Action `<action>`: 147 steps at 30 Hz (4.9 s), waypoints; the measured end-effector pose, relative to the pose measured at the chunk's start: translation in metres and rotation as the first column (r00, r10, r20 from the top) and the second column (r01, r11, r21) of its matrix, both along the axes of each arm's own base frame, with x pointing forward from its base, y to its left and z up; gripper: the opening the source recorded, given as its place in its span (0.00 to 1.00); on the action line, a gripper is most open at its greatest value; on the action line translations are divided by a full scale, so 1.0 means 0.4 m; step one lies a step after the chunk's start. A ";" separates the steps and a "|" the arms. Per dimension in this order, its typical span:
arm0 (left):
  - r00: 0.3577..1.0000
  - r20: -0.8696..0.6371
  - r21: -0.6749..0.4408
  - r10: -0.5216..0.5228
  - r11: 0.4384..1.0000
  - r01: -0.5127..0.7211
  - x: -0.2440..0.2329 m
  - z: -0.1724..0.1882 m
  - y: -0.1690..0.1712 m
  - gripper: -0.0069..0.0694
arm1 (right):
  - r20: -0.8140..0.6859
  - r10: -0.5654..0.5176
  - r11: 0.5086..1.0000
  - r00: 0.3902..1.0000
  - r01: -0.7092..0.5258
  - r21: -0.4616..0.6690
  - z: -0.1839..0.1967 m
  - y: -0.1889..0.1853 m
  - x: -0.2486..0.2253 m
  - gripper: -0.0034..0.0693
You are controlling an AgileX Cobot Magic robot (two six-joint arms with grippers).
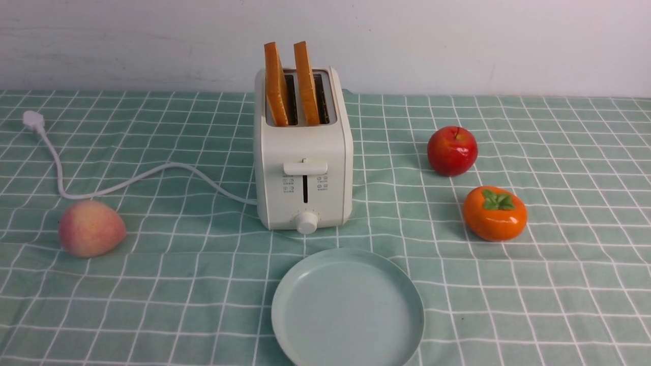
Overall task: Take toasted bread from bread machine on blue coffee table place on plate.
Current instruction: 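Grasp the toast slice in the toaster and pull it up out of the slot with the right gripper, then place the held slice of bread on top of the slice on the plate with the right gripper, then reach for a toast slice standing in the toaster with the left gripper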
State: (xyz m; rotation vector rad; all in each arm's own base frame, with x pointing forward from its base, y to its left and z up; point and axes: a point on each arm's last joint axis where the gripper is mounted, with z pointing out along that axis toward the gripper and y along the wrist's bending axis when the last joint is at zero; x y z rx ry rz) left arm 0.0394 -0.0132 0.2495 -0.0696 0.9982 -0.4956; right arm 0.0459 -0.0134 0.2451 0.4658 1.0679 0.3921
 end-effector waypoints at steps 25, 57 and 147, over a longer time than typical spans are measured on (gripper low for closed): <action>0.358 -0.923 0.051 0.140 0.967 -0.248 0.264 0.334 0.039 0.40 | -0.723 0.204 0.905 0.660 -0.410 -0.118 0.422 0.089 0.442 0.38; 0.181 -0.976 -0.066 -0.117 0.961 0.268 0.236 0.273 -0.078 0.40 | -0.845 0.281 0.532 0.455 -0.807 -0.258 0.283 0.738 0.946 0.69; 0.333 -0.943 0.072 -0.029 0.955 0.288 0.721 0.421 -0.252 0.57 | -0.916 0.352 0.581 0.194 -0.812 0.051 0.284 0.217 0.335 0.80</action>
